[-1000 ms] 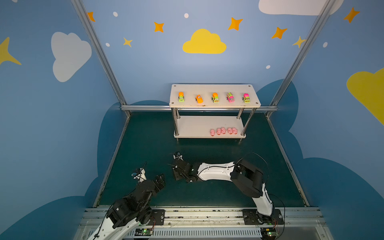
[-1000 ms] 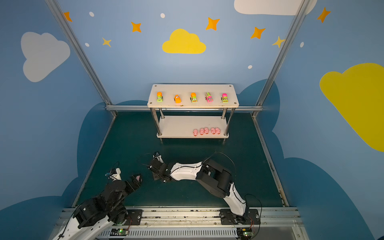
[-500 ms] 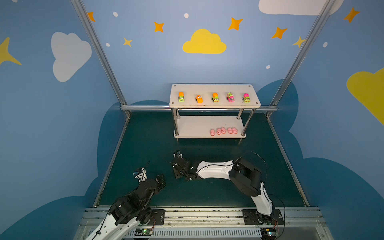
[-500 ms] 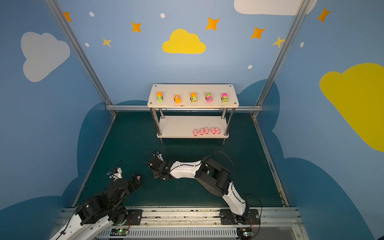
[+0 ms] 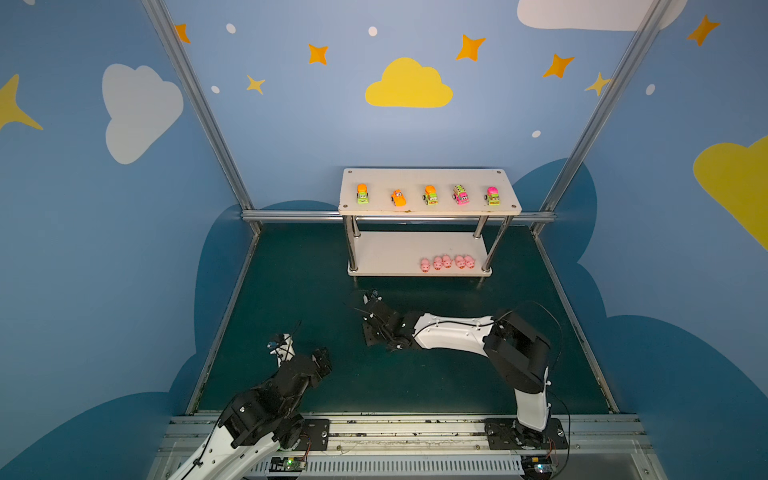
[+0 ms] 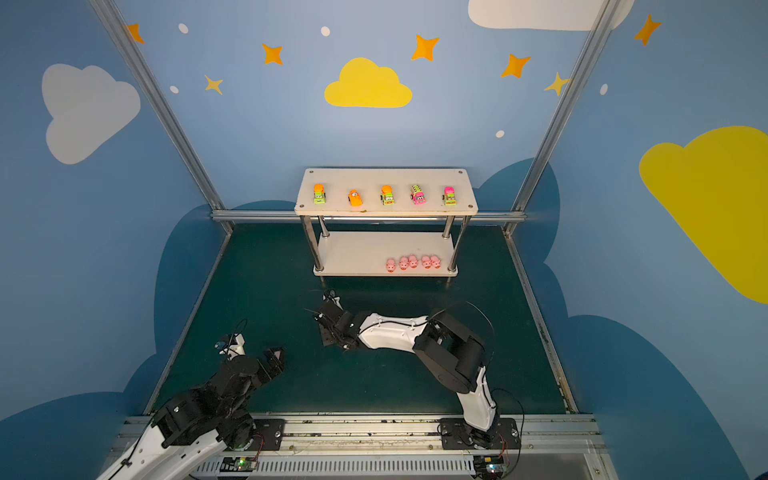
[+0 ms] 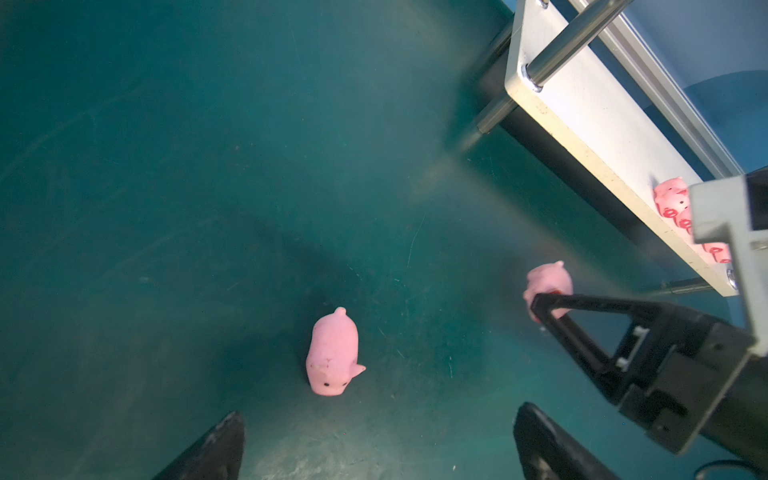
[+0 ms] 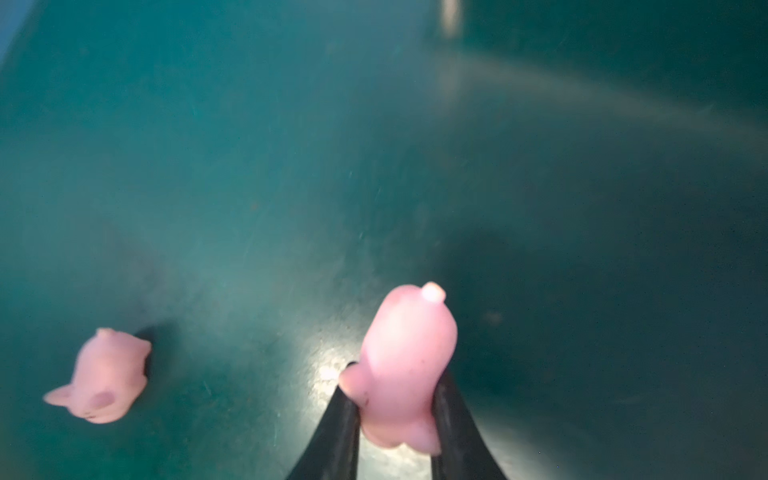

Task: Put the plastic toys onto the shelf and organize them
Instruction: 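Carry the sixth pig with the right gripper to the lower shelf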

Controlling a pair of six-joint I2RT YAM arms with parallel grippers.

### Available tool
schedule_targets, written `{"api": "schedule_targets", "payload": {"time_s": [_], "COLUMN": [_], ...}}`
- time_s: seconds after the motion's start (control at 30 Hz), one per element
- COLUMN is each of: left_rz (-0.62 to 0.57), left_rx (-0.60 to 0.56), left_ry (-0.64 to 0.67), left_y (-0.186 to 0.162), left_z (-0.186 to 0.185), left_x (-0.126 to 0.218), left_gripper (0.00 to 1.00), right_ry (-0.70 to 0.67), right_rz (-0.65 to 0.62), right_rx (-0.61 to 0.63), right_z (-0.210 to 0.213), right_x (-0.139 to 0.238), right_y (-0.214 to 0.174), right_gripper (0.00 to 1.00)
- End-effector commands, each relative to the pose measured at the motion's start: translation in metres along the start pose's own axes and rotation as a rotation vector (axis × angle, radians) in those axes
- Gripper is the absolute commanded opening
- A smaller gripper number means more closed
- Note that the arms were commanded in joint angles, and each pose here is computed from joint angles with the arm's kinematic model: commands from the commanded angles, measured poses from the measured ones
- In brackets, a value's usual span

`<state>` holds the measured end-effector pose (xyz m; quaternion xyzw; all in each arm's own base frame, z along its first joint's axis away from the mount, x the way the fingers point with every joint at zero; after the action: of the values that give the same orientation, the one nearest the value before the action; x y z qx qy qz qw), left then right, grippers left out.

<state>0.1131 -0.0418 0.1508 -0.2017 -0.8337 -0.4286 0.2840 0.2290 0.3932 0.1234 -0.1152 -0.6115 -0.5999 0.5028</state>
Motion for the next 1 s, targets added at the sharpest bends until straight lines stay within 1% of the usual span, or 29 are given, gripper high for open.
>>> {"api": "schedule_targets", "payload": {"time_s": [0.0,0.23,0.4,0.47,0.7,0.97], "left_rz": [-0.038,-0.041,-0.048,-0.052,-0.075,-0.099], "left_rx": [-0.018,-0.035,-0.045,-0.050,-0.076,-0.107], "left_ry": [-0.019,-0.017,-0.019,-0.017,-0.007,0.001], "left_y": [0.012,0.016,0.020,0.022,0.029,0.039], "left_z": [-0.010,-0.021,-0.028,-0.030,-0.038,-0.049], "left_x": [0.006,0.005,0.004,0.004,0.004,0.002], "left_gripper": [1.00,1.00,1.00,1.00,1.00,1.00], "right_ry": [-0.004,-0.030,-0.054,-0.048,-0.061,-0.100], "right_rz": [-0.023,-0.043,-0.073,-0.064,-0.072,-0.078], "right_rx": [0.009,0.008,0.006,0.009,-0.023,-0.027], "right_z": [-0.011,-0.035,-0.058,-0.067,-0.109,-0.140], "right_x": [0.014,0.020,0.026,0.025,0.020,0.006], "right_y": [0.011,0.027,0.049,0.059,0.090,0.118], "right_gripper": [0.25,0.25,0.25,0.24,0.24,0.24]}}
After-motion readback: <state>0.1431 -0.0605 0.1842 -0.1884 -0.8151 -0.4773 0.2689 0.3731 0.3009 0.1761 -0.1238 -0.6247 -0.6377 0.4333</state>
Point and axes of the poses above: each gripper's point midway between its finger pads, its own x axis back along the fingers, its own z axis along the line the jaws close on, y = z × x, the point moved 7 cm from there along x, back along the fingers, and after that the axes turned 1 degree about x, right-handed, at the moved point
